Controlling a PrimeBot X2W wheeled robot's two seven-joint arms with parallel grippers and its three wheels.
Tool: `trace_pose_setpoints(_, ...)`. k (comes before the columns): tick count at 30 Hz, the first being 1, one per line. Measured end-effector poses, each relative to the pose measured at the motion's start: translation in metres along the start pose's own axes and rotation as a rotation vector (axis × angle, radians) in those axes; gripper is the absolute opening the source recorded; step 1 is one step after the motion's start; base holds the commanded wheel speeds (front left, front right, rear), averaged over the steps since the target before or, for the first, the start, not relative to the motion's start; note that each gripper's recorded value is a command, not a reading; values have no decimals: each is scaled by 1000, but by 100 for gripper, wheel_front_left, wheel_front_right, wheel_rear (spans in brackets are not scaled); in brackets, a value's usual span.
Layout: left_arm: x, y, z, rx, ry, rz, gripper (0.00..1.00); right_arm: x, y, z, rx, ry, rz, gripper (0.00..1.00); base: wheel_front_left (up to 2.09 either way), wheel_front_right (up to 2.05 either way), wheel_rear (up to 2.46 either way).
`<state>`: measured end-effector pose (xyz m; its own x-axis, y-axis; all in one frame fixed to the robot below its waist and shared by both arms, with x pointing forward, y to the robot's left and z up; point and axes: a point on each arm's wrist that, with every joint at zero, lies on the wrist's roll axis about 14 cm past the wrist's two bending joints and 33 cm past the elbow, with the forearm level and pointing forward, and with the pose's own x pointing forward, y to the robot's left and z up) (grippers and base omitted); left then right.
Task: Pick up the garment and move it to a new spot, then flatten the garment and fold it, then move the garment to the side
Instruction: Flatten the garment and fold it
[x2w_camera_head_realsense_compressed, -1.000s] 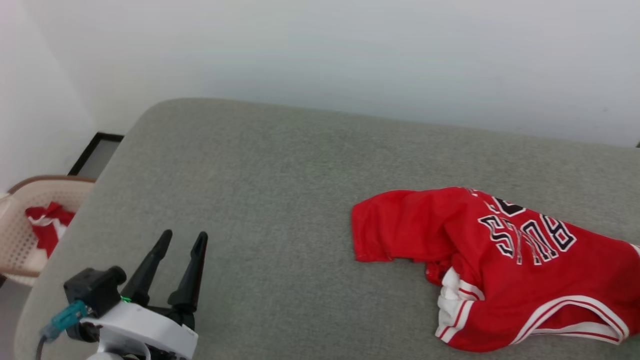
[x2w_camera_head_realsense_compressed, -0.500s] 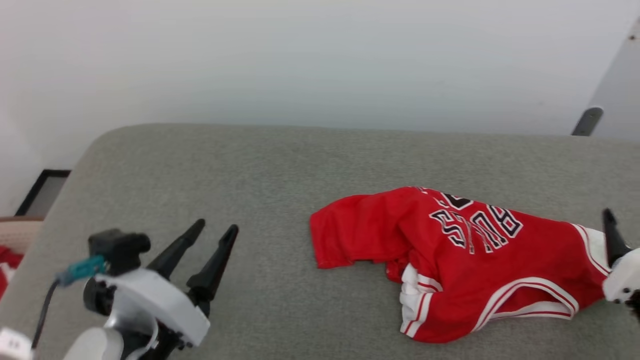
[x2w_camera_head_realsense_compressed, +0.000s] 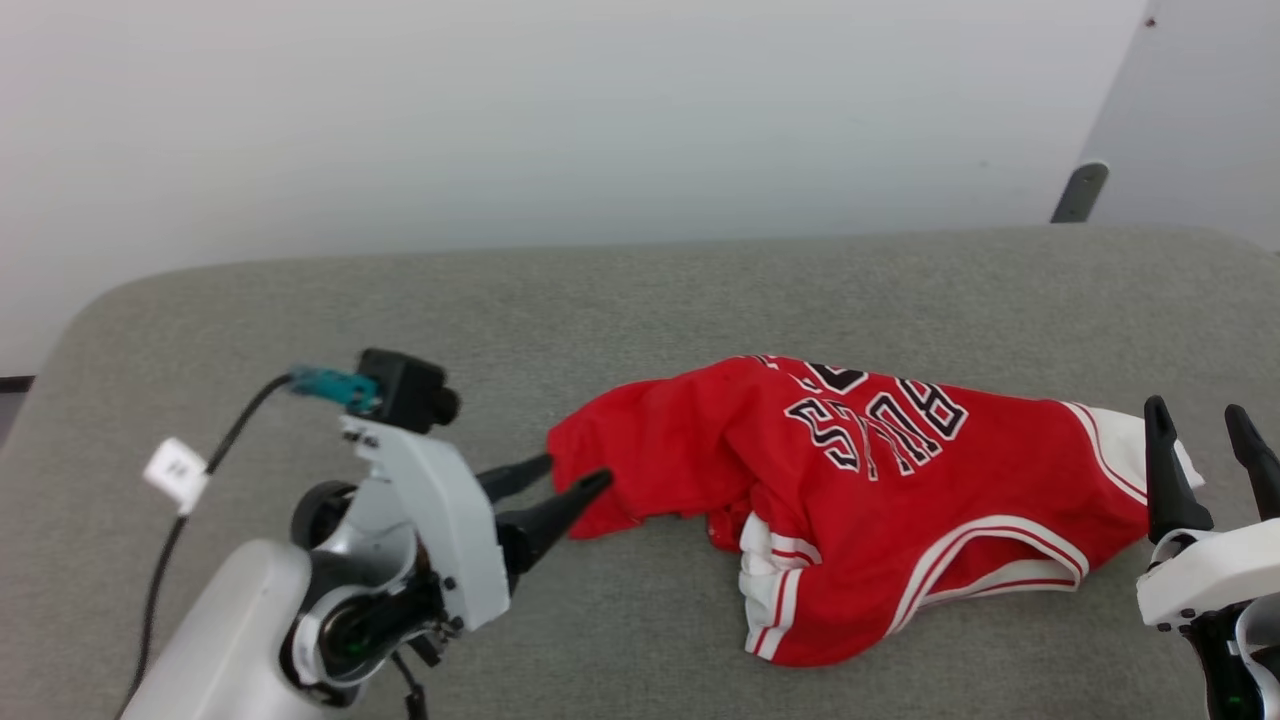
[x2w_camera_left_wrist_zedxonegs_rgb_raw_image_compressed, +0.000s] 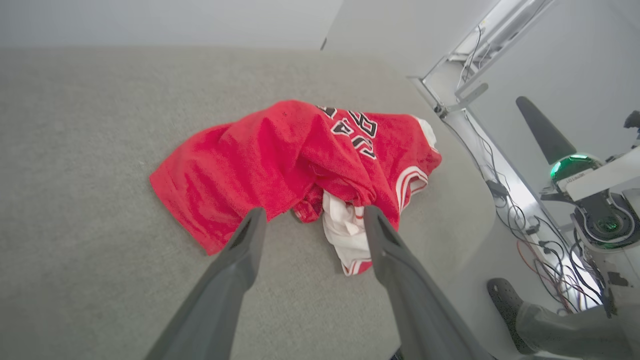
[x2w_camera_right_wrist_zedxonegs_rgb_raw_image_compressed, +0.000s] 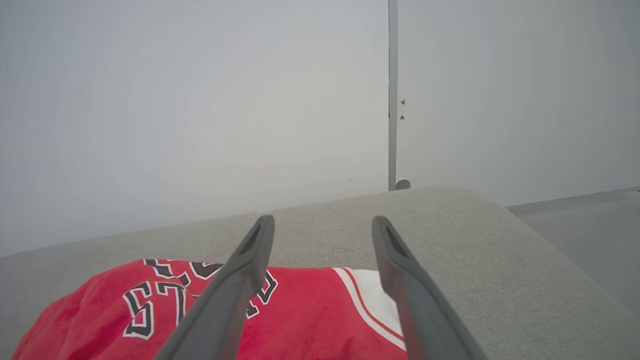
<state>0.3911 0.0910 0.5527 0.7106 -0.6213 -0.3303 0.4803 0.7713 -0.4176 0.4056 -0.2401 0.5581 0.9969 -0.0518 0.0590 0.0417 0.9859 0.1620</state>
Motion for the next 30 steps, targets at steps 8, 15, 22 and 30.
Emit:
trace_pose_setpoints(8,33,-27,-34,-25,266,-94,100,-11,-11,7,14,-28,-51,100,0,0,0)
trace_pose_setpoints(15,49,-51,-68,-63,442,-169,100,-19,-22,7,21,-32,-91,100,0,0,0)
trace_pose_setpoints(22,63,-53,-91,-62,493,-181,100,-24,-27,6,33,-31,-113,100,0,0,0)
trace_pose_setpoints(30,86,-47,-110,-79,480,-182,100,-26,-32,-1,38,-19,-131,100,0,0,0)
